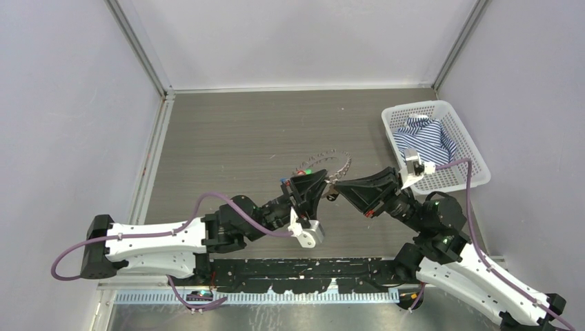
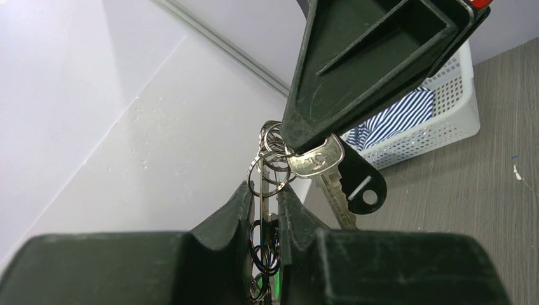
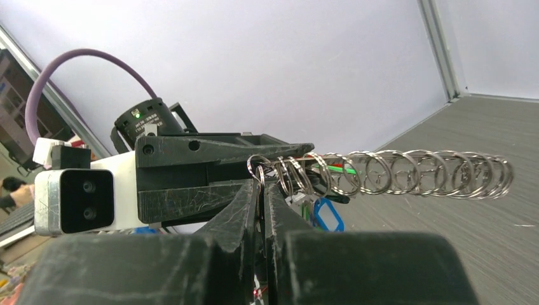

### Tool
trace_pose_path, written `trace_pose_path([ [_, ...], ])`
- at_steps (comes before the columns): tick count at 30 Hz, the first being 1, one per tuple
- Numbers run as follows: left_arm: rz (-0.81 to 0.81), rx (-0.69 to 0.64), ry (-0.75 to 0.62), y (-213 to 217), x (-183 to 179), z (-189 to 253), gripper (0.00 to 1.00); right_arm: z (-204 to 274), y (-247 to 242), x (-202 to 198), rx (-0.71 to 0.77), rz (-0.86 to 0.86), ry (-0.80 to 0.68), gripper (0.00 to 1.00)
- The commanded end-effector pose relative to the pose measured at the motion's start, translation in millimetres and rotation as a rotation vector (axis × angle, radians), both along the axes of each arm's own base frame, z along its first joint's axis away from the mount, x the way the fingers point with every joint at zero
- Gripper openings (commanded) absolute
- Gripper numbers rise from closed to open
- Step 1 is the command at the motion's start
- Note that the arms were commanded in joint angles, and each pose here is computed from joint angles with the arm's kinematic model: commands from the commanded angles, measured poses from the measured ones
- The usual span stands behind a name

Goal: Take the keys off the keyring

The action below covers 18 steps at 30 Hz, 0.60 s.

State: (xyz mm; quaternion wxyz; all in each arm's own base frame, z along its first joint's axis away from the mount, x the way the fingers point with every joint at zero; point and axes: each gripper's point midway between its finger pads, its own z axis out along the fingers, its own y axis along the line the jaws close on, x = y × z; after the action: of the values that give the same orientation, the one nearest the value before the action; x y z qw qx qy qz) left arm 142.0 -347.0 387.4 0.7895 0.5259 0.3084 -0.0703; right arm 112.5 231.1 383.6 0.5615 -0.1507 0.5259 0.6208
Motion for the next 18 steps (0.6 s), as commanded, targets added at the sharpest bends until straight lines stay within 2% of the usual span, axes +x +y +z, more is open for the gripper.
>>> trace_pose_path([
  [1, 0.014, -0.134, -0.031, 11.3, 0.4, 33.4, 0.00, 31.1, -18.7, -4.2, 0.133, -0.042, -0.048, 0.01],
  [18, -0.018, -0.189, 0.062, 9.4, -0.3, 26.4, 0.00, 44.2, -19.7, -13.1, 0.231, 0.003, -0.118, 0.01],
])
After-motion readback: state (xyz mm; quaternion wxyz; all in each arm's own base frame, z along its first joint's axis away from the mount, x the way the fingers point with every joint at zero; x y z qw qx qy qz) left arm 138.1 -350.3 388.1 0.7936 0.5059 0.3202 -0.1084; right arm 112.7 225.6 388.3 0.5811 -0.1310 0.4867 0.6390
